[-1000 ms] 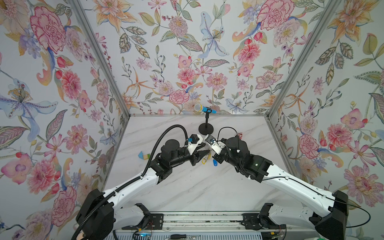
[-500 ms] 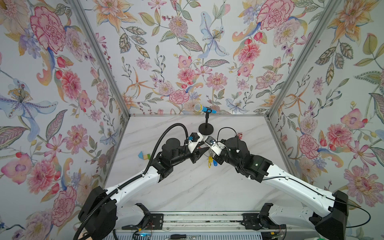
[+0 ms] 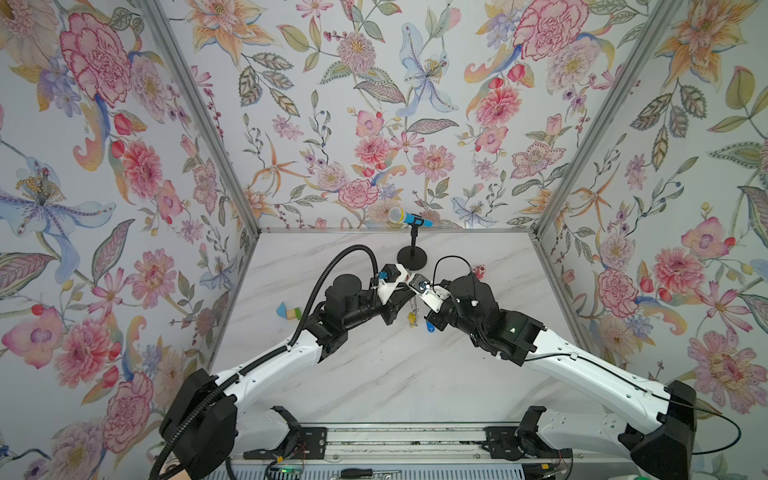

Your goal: Remove the keys from the keyring

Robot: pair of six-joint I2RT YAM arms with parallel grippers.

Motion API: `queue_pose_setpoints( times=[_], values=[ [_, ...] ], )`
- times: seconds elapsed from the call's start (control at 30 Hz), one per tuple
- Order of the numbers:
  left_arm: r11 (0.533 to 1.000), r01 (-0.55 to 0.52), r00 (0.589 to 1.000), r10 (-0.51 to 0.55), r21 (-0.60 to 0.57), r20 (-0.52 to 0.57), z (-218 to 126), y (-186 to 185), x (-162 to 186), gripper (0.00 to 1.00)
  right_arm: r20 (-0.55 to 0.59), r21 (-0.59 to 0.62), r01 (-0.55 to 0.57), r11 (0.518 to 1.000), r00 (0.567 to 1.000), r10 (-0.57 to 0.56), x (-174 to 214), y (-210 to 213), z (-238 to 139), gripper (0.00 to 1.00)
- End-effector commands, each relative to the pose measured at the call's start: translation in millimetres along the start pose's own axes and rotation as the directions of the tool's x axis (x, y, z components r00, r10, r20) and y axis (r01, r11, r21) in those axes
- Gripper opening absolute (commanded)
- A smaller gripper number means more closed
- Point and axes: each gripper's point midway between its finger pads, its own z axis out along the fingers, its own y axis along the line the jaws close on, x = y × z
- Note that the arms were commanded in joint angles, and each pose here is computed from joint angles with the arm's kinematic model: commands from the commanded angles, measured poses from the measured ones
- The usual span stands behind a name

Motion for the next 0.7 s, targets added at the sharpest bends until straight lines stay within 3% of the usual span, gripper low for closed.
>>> queue_pose_setpoints(
  times=[0.0,0.53,0.67],
  values=[
    [0.999,-0.026,0.999,0.026,-0.032,0.019,-0.2,10.0,-12.2,0.18,0.052,0.017,-0.012,1.000,0.999,0.012,-18.7,-8.0,-10.5,0.00],
    [0.997,-0.068,0.997,0.067,-0.035,-0.039,-3.8,9.7,-3.8,0.00,0.070,0.043,-0.039,0.998,0.997,0.036,-21.5,-16.6,-15.3,0.00],
    [0.996,-0.082,0.995,0.080,-0.038,-0.058,-4.3,10.4,-0.6,0.00,0.081,0.066,-0.074,0.995,0.994,0.069,-23.4,-25.5,-18.8,0.00]
  ],
)
